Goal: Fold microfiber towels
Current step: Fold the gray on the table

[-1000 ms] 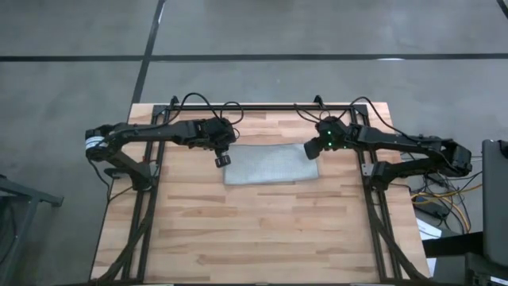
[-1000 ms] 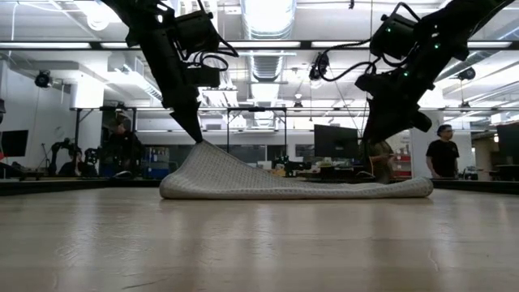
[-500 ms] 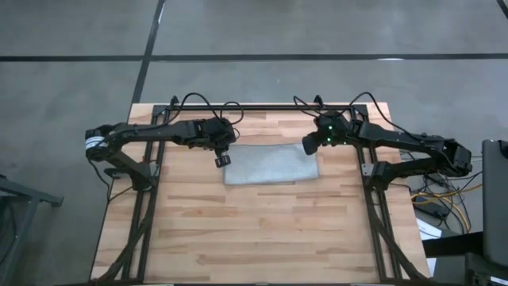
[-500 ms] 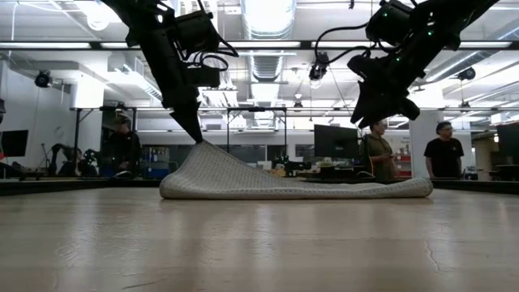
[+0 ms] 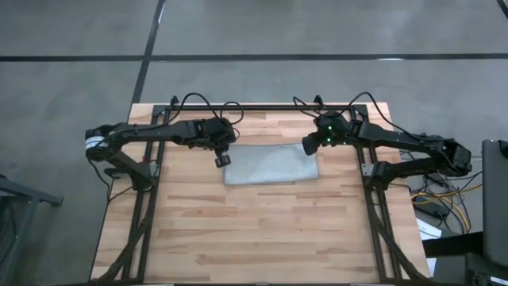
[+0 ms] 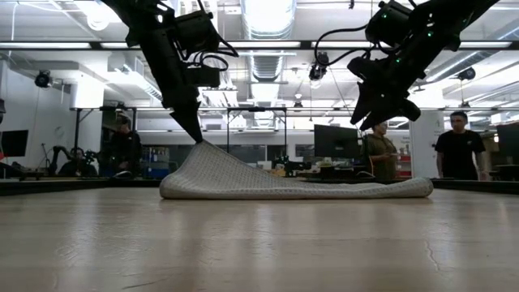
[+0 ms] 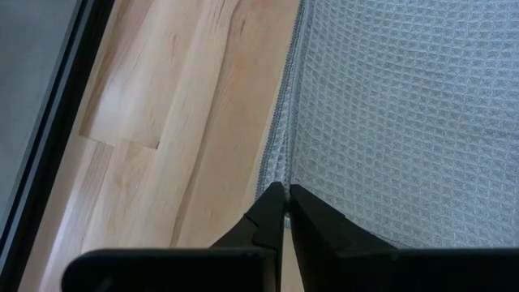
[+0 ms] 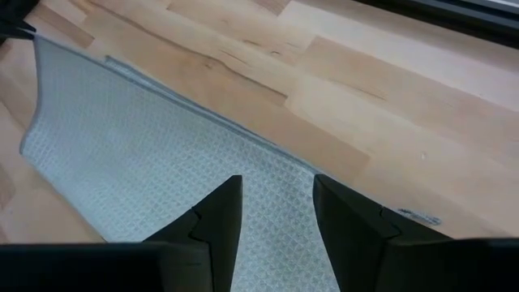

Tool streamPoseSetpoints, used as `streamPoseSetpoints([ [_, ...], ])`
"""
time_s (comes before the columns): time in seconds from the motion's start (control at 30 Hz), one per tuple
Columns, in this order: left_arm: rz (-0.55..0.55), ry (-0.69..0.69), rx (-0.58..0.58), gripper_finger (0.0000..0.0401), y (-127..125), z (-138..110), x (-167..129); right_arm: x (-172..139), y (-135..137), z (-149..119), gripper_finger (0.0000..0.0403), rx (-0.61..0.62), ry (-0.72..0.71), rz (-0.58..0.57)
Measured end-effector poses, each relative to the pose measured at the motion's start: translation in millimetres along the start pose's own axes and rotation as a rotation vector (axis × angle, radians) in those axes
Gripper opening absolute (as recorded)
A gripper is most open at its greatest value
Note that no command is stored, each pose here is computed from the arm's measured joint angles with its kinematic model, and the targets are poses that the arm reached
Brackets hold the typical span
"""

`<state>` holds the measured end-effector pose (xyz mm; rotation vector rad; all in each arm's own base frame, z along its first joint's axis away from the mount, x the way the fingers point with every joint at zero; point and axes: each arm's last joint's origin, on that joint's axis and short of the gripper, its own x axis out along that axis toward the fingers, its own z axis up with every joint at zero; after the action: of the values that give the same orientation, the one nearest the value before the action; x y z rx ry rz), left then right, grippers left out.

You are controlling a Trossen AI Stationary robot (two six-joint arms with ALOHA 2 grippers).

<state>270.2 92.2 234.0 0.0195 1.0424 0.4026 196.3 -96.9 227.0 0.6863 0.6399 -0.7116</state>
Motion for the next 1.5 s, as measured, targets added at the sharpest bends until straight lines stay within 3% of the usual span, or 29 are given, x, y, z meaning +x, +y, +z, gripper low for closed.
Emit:
streamPoseSetpoints([
  [1.13, -0.003, -0.009, -0.002, 0.0026, 0.0, 0.8, 0.0, 0.2, 0.1, 0.3, 0.0126, 0.000, -0.005, 0.002],
  [1.3, -0.003, -0.008, -0.047, 0.0026, -0.1, 0.7, 0.0, 0.2, 0.1, 0.3, 0.0126, 0.001, -0.005, 0.002],
  [1.5, -0.005, 0.066, -0.031, 0.0026, -1.3, -8.6, 2.4, 0.2, 0.1, 0.3, 0.0132, 0.001, -0.006, 0.002],
])
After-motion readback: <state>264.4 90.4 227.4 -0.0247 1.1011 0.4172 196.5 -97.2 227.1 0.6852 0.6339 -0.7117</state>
